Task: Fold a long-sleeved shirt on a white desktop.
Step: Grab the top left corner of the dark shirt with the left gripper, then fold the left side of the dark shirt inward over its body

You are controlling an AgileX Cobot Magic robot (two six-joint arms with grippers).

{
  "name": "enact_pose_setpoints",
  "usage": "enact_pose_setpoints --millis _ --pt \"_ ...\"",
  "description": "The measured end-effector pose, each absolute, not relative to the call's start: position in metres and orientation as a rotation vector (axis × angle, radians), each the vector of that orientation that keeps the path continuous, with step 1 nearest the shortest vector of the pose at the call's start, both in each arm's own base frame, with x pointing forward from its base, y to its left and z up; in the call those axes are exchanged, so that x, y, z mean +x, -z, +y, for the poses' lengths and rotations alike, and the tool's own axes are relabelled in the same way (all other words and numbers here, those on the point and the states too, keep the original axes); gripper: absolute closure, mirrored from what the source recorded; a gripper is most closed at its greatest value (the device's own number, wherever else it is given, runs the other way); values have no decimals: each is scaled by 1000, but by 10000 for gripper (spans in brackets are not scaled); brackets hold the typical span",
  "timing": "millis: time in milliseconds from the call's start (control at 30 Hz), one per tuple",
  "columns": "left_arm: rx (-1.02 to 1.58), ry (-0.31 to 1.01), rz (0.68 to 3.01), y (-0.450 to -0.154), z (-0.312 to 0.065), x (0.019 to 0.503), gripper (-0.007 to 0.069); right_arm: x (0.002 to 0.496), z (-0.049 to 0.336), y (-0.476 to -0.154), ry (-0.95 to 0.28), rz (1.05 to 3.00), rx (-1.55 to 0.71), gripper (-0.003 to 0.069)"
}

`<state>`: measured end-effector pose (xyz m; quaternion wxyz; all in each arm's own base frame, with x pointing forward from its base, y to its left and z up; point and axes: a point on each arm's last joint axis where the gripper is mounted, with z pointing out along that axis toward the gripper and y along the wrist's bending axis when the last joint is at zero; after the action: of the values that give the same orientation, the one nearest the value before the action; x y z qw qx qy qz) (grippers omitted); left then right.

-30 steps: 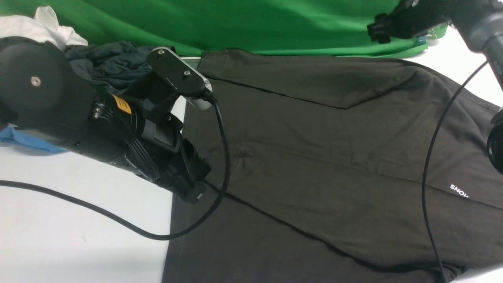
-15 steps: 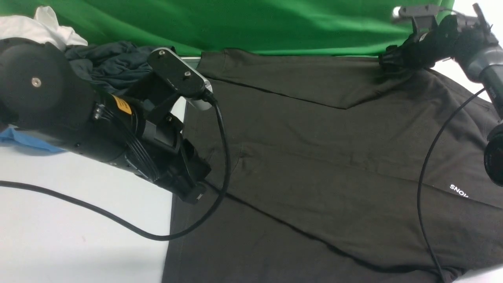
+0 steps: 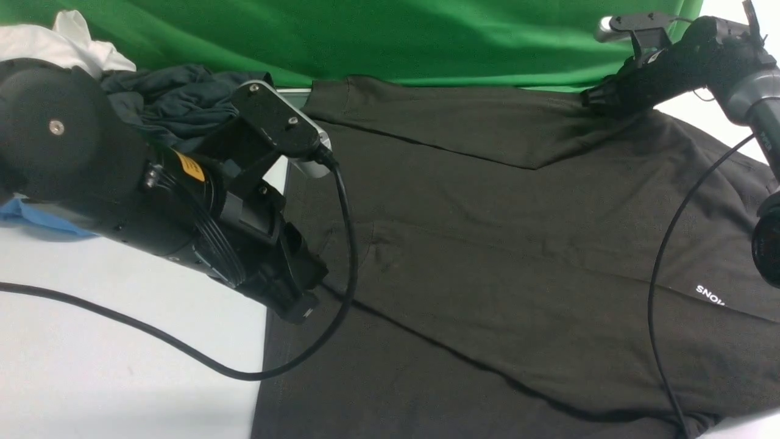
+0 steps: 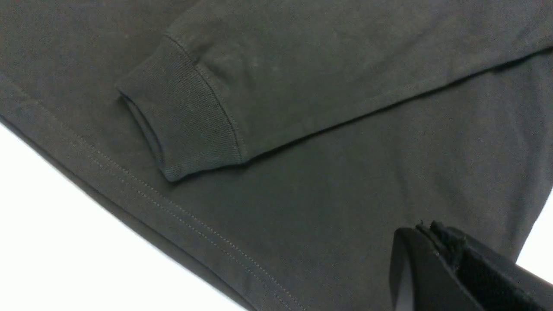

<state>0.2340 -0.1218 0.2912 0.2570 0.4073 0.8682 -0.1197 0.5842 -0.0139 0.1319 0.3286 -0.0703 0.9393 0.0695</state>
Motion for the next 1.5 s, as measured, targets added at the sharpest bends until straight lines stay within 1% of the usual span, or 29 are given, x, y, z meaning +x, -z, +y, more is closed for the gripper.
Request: enact_pose_setpoints --millis 67,200,400,467,633,833,933,967,1000,1033,1067,1100,1133,1167,1200,1233,1267,1300,1333,1367,1400,1433,1467,1500 --pt "1111 316 2354 -291 -121 234 607 583 -14 -137 -185 2462 -189 590" --pt "1119 304 2353 -291 -121 234 607 581 -13 -148 -186 2465 -201 593" --pt "1132 283 2350 -290 -120 235 607 573 -4 -197 -189 2429 -244 593" --pt "1132 283 2350 -290 -120 235 607 568 0 -204 -200 2451 -265 593" --pt "1135 268 2343 -291 -119 236 607 559 3 -201 -229 2555 -319 593" --pt "1142 241 2331 -291 -118 237 607 557 3 -200 -227 2580 -324 593" --pt "1146 228 2328 -291 -117 237 607 552 -2 -194 -168 2645 -312 593" --pt "1148 225 2328 -291 -117 237 607 549 -6 -187 -118 2693 -299 593" --pt "1149 223 2328 -291 -117 237 607 548 -7 -185 -105 2704 -298 592" --pt "1150 223 2328 -291 -117 237 607 545 -11 -177 -70 2745 -285 581" --pt "1151 220 2327 -291 -117 237 607 545 -12 -175 -66 2752 -283 574" --pt "1152 219 2327 -291 -117 237 607 544 -12 -170 -63 2770 -274 519" --pt "1151 219 2327 -291 -117 237 607 544 -12 -169 -63 2771 -274 508" --pt "1149 218 2323 -291 -117 238 607 546 -11 -170 -76 2751 -263 378" --pt "1147 217 2322 -291 -117 238 607 547 -9 -171 -93 2737 -256 309" --pt "1146 216 2320 -291 -117 238 607 549 -6 -177 -113 2698 -250 224" --pt "1146 216 2320 -291 -117 238 607 550 -5 -179 -123 2690 -248 194" --pt "1146 216 2320 -291 -117 238 607 554 4 -188 -150 2630 -254 116" --pt "1145 216 2318 -291 -117 238 607 556 13 -195 -161 2586 -277 91" --pt "1142 221 2319 -291 -117 238 607 558 27 -202 -170 2541 -315 92" --pt "1138 228 2320 -291 -118 238 607 559 37 -205 -171 2505 -348 107" --pt "1136 230 2320 -291 -118 238 607 559 42 -206 -174 2495 -361 107" --pt "1128 244 2321 -292 -119 238 607 561 61 -208 -182 2446 -414 132" --pt "1126 247 2321 -292 -119 238 607 561 67 -208 -184 2434 -429 138"
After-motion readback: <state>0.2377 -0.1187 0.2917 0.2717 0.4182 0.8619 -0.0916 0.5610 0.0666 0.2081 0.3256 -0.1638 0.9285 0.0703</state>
